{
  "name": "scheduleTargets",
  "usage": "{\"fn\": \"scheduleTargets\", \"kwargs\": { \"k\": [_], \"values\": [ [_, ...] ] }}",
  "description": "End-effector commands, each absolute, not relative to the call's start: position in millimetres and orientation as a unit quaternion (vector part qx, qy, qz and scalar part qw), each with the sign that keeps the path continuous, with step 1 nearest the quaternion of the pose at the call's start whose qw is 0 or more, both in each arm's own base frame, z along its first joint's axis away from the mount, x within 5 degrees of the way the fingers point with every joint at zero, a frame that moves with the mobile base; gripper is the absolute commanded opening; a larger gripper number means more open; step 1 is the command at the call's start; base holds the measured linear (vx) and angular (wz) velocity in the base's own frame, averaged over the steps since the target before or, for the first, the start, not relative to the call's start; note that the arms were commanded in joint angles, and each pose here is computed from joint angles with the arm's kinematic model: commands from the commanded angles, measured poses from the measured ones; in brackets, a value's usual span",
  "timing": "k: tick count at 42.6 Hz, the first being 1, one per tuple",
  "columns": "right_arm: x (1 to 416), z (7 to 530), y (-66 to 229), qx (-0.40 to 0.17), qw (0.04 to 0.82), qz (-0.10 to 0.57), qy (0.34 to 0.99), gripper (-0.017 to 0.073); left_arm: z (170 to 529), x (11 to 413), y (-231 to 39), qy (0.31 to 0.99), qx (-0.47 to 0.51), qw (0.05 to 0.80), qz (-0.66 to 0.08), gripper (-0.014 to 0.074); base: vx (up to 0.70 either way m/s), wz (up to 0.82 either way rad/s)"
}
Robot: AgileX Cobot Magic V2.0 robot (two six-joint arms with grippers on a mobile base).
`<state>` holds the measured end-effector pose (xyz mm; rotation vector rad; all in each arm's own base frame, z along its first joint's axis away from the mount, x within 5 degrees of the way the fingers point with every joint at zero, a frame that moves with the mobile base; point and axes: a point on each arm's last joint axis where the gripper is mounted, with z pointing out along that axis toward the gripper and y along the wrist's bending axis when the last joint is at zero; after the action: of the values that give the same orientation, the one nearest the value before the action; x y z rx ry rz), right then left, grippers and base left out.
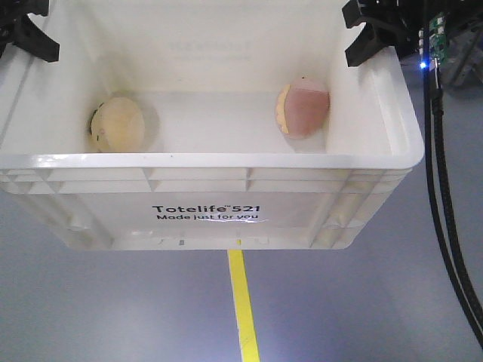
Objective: Place moving items into box and shelve
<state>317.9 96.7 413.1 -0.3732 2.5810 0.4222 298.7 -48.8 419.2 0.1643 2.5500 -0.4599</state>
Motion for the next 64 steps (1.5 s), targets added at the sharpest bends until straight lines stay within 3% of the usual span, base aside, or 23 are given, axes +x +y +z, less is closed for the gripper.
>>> {"fn": "scheduleTargets", "kwargs": {
  "k": [1, 64],
  "values": [
    [299.1, 450.8, 111.1, -0.153, 0.316, 0.241, 0.905, -0.0003, 455.4, 285.8, -65.2, 0.900, 0.062, 0.345, -0.258, -0.0004, 0.47, -0.44],
    [298.9, 450.7, 111.1, -0.154, 0.315, 0.241, 0.905, -0.0003, 455.4, 285.9, -65.0, 0.900, 0.062, 0.346, -0.257, -0.0004, 0.42, -0.51]
  ]
}}
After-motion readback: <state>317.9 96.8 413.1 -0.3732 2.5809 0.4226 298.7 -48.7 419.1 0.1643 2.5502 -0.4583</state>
